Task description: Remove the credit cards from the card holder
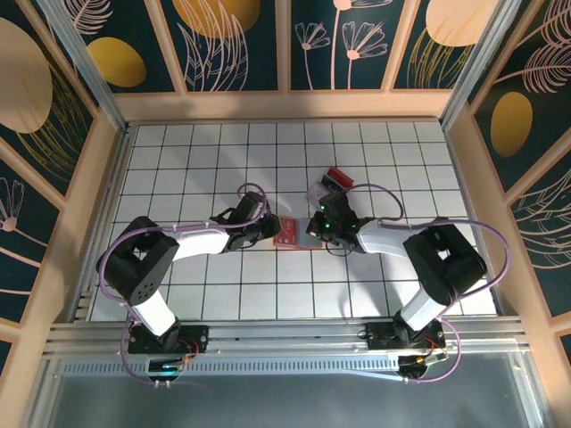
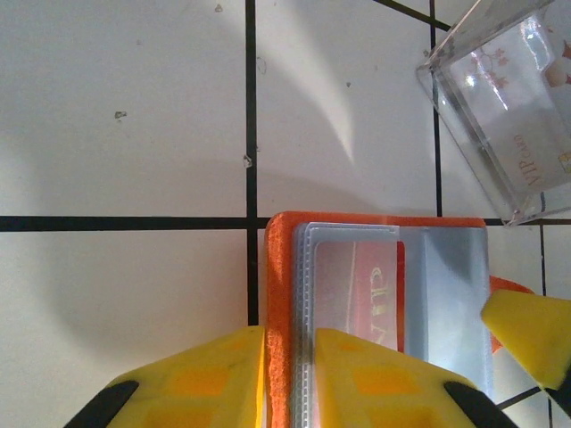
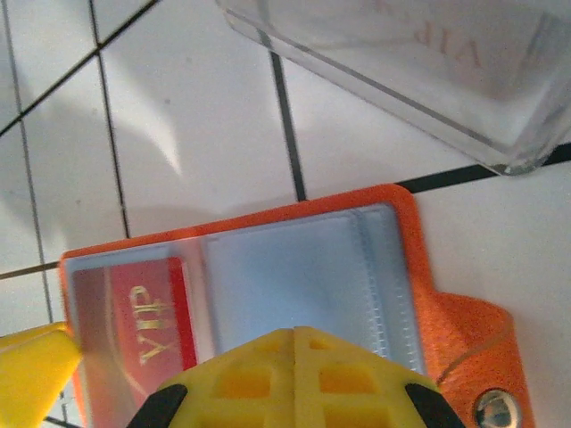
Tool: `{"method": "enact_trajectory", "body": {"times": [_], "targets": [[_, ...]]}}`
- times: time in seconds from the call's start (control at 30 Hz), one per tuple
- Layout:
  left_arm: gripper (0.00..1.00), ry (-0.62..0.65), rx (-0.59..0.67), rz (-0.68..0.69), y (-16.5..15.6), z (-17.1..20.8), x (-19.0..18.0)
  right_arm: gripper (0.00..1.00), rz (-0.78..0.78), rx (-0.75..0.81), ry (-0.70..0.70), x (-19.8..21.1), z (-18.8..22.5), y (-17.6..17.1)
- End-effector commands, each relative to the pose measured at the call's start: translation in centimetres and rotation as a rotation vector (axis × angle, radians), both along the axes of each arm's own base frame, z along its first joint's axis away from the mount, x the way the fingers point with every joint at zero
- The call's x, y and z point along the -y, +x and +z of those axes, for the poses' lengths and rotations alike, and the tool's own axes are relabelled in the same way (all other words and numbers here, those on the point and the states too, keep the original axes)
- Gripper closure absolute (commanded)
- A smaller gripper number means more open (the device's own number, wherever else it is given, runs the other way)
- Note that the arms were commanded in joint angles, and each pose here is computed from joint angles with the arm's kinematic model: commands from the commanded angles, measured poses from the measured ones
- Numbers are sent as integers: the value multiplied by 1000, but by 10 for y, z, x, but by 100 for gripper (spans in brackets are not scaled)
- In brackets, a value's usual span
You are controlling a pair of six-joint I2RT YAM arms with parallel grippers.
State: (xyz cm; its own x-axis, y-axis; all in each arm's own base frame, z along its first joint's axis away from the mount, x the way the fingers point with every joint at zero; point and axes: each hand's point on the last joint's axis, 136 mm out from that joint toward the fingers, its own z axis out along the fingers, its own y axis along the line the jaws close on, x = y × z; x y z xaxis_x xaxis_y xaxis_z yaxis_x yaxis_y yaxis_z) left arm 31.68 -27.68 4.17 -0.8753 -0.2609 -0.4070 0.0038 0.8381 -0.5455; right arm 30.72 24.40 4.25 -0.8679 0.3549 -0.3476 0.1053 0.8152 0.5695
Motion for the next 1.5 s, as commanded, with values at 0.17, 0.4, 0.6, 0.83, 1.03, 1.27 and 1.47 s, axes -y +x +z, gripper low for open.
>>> {"method": "enact_trajectory", "body": {"times": [0.17, 0.4, 0.6, 0.83, 1.03, 1.27, 1.47], "targets": [[78, -13, -4, -13, 0, -2, 2, 100, 34, 96, -8, -10, 42, 13], [78, -4, -8, -6, 0, -4, 0, 97, 124, 69, 84, -43, 37, 4], [78, 1, -13, 0, -1, -5, -2, 92, 158, 31, 127, -53, 25, -4], [77, 5, -15, 7, -1, -6, -3, 83, 181, -18, 108, -56, 7, -12], [77, 10, -17, 10, -1, -6, -3, 74, 186, -38, 96, -54, -2, -17], [77, 10, -18, 11, 0, -5, -3, 67, 179, -53, 74, -48, -9, -21], [77, 30, -41, 6, -2, -16, -4, 67, 194, -61, 84, -52, -15, -21]]}}
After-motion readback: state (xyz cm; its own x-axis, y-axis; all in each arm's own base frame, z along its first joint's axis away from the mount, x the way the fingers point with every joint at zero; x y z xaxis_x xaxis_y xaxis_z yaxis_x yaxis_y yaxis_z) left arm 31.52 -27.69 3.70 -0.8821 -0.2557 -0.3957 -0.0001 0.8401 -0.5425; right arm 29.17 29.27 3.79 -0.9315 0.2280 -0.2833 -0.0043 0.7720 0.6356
